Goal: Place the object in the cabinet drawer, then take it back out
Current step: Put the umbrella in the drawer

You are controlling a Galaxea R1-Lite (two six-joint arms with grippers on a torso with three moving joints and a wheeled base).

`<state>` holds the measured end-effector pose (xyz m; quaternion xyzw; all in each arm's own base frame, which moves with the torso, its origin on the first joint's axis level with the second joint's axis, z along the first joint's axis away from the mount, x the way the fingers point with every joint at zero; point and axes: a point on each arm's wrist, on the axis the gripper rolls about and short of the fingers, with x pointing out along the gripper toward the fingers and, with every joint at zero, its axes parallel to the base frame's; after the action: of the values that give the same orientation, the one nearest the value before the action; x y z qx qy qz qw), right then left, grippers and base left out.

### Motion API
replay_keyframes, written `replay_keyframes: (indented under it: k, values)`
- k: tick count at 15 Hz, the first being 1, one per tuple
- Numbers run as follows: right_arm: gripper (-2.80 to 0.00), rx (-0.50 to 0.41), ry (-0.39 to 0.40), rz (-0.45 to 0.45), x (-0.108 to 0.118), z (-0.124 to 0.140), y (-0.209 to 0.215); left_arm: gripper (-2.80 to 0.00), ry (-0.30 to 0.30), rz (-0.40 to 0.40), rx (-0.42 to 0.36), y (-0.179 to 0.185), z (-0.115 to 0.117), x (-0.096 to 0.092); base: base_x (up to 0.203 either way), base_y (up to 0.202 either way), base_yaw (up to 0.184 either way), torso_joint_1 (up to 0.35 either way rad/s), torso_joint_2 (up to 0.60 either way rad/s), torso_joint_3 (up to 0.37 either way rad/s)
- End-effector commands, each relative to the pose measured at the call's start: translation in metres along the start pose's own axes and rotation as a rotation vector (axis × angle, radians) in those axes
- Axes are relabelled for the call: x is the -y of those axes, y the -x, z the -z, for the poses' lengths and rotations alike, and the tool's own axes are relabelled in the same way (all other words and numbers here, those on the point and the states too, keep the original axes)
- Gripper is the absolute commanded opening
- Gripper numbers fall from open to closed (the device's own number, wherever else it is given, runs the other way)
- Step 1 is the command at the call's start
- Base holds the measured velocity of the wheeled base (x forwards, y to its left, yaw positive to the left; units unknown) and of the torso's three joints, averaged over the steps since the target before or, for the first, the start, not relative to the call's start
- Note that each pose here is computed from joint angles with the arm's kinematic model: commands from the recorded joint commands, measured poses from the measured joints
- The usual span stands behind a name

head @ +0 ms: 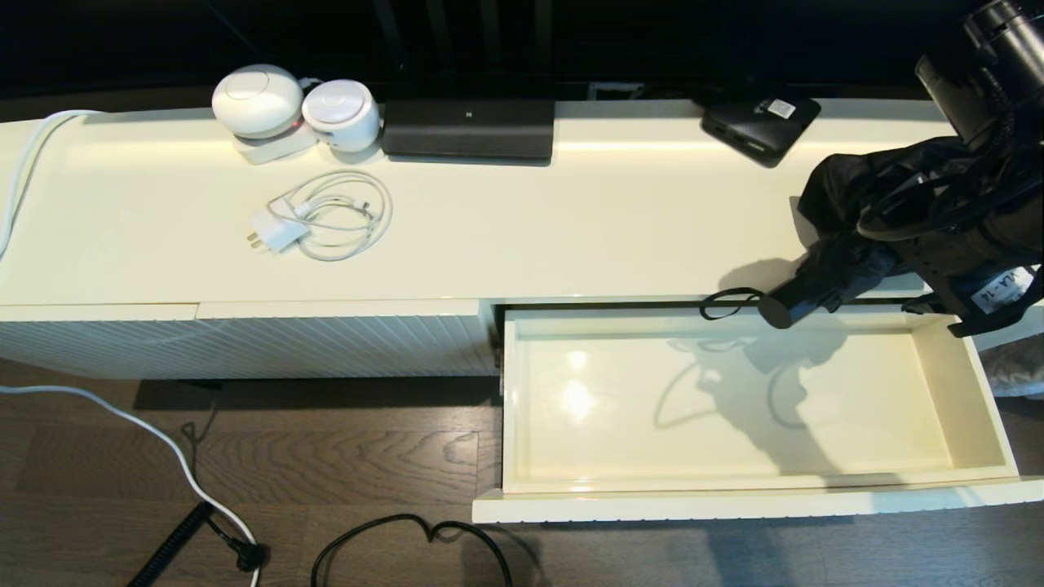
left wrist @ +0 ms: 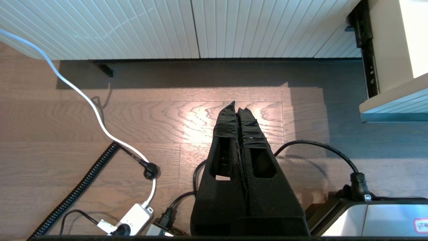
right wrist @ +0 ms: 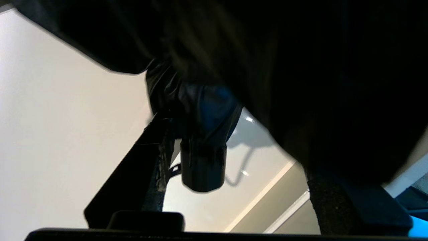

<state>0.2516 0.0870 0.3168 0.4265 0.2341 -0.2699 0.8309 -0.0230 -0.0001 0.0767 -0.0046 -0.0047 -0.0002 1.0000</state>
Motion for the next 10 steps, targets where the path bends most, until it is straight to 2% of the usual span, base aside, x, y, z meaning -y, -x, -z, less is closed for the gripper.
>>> replay_keyframes:
  k: [1, 3, 4, 6, 10]
  values:
    - [0.00, 0.007, -0.010, 0.038, 0.002, 0.000, -0.016, -2.80, 0.000, 0.000, 0.003, 0.000, 0.000, 0.000, 0.000, 0.000, 0.000, 0.000, 0.00, 0.000]
    - [0.00, 0.058, -0.060, 0.047, 0.006, -0.017, -0.031, -2.80, 0.000, 0.000, 0.001, 0.000, 0.000, 0.000, 0.000, 0.000, 0.000, 0.000, 0.00, 0.000]
    - [0.00, 0.069, -0.061, 0.041, 0.006, -0.021, -0.034, -2.80, 0.000, 0.000, 0.003, 0.000, 0.000, 0.000, 0.000, 0.000, 0.000, 0.000, 0.00, 0.000]
    - [0.00, 0.074, -0.069, 0.010, 0.002, -0.024, -0.036, -2.80, 0.000, 0.000, 0.001, 0.000, 0.000, 0.000, 0.000, 0.000, 0.000, 0.000, 0.00, 0.000]
    - [0.00, 0.079, -0.064, 0.010, 0.000, -0.023, -0.050, -2.80, 0.000, 0.000, 0.002, 0.000, 0.000, 0.000, 0.000, 0.000, 0.000, 0.000, 0.00, 0.000]
